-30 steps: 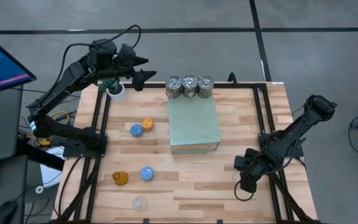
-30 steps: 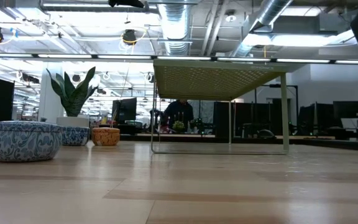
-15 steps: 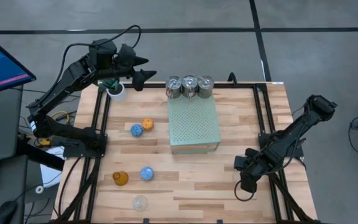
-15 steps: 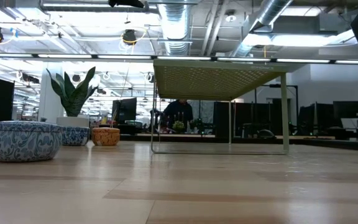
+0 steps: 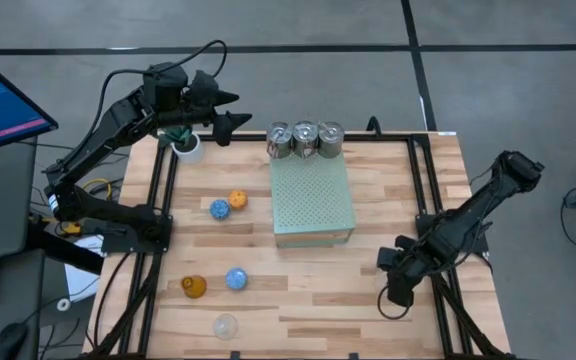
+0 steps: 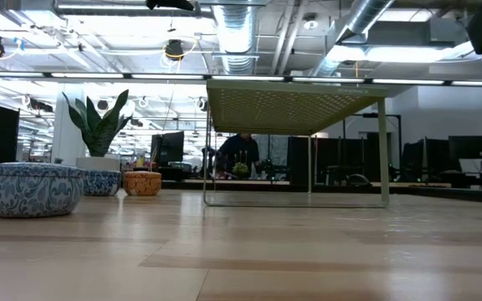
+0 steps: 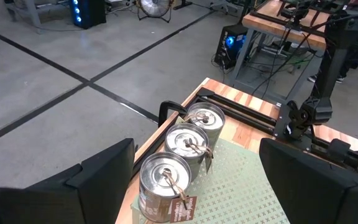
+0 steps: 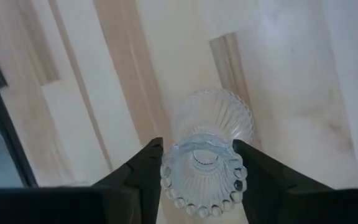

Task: Pick & Place candle stick holders
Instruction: Put the right transparent candle holder on the shelf, then put the yellow candle holder on the shelf

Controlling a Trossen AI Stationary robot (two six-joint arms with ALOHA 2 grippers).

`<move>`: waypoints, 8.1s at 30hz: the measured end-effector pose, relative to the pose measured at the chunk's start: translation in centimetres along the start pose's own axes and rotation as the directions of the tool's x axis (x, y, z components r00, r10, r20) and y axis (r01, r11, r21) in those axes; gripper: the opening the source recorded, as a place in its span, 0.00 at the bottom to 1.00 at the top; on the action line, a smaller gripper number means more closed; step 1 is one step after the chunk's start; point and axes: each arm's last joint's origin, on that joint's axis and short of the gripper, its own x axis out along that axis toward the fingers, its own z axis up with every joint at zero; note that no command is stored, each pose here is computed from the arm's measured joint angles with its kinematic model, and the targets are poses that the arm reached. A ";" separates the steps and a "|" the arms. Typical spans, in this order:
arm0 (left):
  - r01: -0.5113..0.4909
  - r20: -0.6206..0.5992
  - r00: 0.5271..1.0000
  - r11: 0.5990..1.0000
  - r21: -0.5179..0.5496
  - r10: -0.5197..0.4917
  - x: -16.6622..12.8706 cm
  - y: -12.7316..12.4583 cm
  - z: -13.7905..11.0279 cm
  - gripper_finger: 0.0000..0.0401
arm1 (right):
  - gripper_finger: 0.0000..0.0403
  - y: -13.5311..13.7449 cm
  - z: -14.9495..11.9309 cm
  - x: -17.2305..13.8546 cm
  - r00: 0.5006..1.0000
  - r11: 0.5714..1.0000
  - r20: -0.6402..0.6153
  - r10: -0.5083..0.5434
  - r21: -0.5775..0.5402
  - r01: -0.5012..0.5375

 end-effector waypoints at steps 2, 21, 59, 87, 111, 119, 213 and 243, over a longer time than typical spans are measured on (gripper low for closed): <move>0.000 0.000 1.000 1.000 0.000 0.000 0.0 0.0 0.0 0.86 | 0.38 -0.5 0.2 -0.5 1.000 1.000 0.009 0.004 0.017 -0.004; 0.000 0.005 1.000 1.000 0.000 0.000 0.0 0.0 0.1 0.86 | 0.38 -7.9 3.5 -10.9 0.983 0.982 0.106 -0.148 0.133 0.133; 0.001 0.011 1.000 1.000 0.001 -0.001 0.0 0.0 0.1 0.86 | 0.38 -14.6 22.7 -15.7 0.957 0.955 0.248 -0.151 -0.212 0.205; 0.001 0.012 1.000 1.000 0.002 -0.001 0.0 0.0 0.1 0.86 | 0.39 -16.6 23.5 -14.5 0.972 0.966 0.194 -0.130 -0.194 0.168; 0.000 0.012 1.000 1.000 0.028 -0.001 0.0 0.0 0.1 0.86 | 0.48 -16.6 24.0 -14.6 0.961 0.963 0.245 -0.131 -0.197 0.182; 0.001 0.012 1.000 1.000 0.028 -0.001 0.0 0.0 0.1 0.86 | 0.51 -16.4 24.0 -14.6 0.966 0.970 0.247 -0.082 -0.201 0.134; 0.124 -0.837 0.544 0.992 0.007 -0.062 -10.2 -18.6 -30.3 0.86 | 0.64 -10.5 20.9 -25.4 0.929 0.955 0.370 -0.023 -0.267 0.130; 0.140 -0.853 0.517 0.990 0.001 -0.072 -9.7 -17.9 -33.0 0.86 | 0.64 -10.5 20.7 -25.3 0.935 0.952 0.353 -0.021 -0.278 0.127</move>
